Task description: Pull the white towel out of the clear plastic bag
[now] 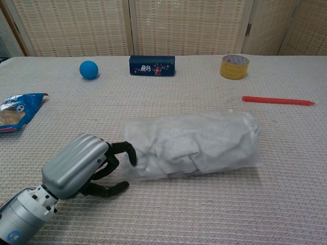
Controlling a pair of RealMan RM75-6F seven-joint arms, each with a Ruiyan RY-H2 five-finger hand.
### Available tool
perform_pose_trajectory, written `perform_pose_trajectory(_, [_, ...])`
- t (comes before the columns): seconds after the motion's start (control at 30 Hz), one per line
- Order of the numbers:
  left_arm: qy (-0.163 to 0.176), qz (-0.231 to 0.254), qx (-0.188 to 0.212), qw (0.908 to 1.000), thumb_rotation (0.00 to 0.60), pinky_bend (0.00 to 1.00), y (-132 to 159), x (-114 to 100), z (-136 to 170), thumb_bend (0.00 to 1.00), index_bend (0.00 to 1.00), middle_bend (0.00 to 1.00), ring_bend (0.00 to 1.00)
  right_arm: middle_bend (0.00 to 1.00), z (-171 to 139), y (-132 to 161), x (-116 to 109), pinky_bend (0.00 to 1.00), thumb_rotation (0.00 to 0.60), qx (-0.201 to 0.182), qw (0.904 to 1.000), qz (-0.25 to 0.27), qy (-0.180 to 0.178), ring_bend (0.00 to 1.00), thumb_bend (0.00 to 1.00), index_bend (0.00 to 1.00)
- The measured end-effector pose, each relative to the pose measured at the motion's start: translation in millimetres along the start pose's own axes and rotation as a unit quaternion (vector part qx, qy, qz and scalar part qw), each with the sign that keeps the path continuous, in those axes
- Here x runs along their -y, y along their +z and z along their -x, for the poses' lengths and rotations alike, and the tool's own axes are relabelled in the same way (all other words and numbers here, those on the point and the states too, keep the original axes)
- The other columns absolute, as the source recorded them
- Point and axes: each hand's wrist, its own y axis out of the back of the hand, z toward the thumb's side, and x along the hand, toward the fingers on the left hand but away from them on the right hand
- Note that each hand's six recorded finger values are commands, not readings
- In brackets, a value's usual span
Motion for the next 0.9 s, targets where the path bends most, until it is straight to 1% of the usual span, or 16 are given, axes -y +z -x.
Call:
perform_pose_trajectory(0.07, [0.000,-0.002,0.000,1.0000,0.600,1.00,-1.8,0.2,-0.2,0.32,0.52,1.00,1.00,0.00,-0.5,0.9,0.2,0.00,0.600,-0.003,1.0000,0.002,0.003,0.00,0.06,0.00])
perform_pose_trajectory(0.17, [-0.001,-0.003,-0.001,1.0000,0.600,1.00,-3.5,1.0,0.2,0.37,0.54,1.00,1.00,0.00,-1.1,2.1,0.7,0.00,0.600,-0.007,1.0000,0.003,0.006,0.00,0.06,0.00])
perform_pose_trajectory(0.33, [0.000,-0.002,0.003,1.0000,0.600,1.00,-2.9,1.1,0.5,0.48,0.61,1.00,1.00,0.00,-1.4,3.5,1.7,0.00,0.600,-0.011,0.9999,0.004,0.010,0.00,0.06,0.00])
perform_pose_trajectory(0.53, [0.001,-0.005,0.004,1.0000,0.600,1.00,-3.3,1.6,-0.2,0.58,0.67,1.00,1.00,0.00,-2.3,4.4,1.3,0.00,0.600,-0.016,0.9998,0.006,0.013,0.00,0.06,0.00])
perform_pose_trajectory(0.67, [0.003,-0.006,0.006,1.0000,0.600,1.00,-3.2,0.9,-0.5,0.61,0.71,1.00,1.00,0.00,-1.8,5.1,2.1,0.00,0.600,-0.017,0.9997,0.005,0.014,0.00,0.06,0.00])
perform_pose_trajectory(0.77, [0.005,-0.004,0.009,0.9999,0.600,1.00,-3.0,-0.8,0.5,0.62,0.73,1.00,1.00,0.00,0.7,7.1,3.8,0.00,0.600,-0.021,0.9997,0.008,0.013,0.00,0.06,0.00])
perform_pose_trajectory(0.9, [0.010,-0.002,0.017,0.9998,0.600,1.00,-1.8,-4.1,1.9,0.61,0.74,1.00,1.00,0.00,11.0,13.2,11.3,0.00,0.600,-0.036,0.9990,0.022,0.014,0.00,0.07,0.00])
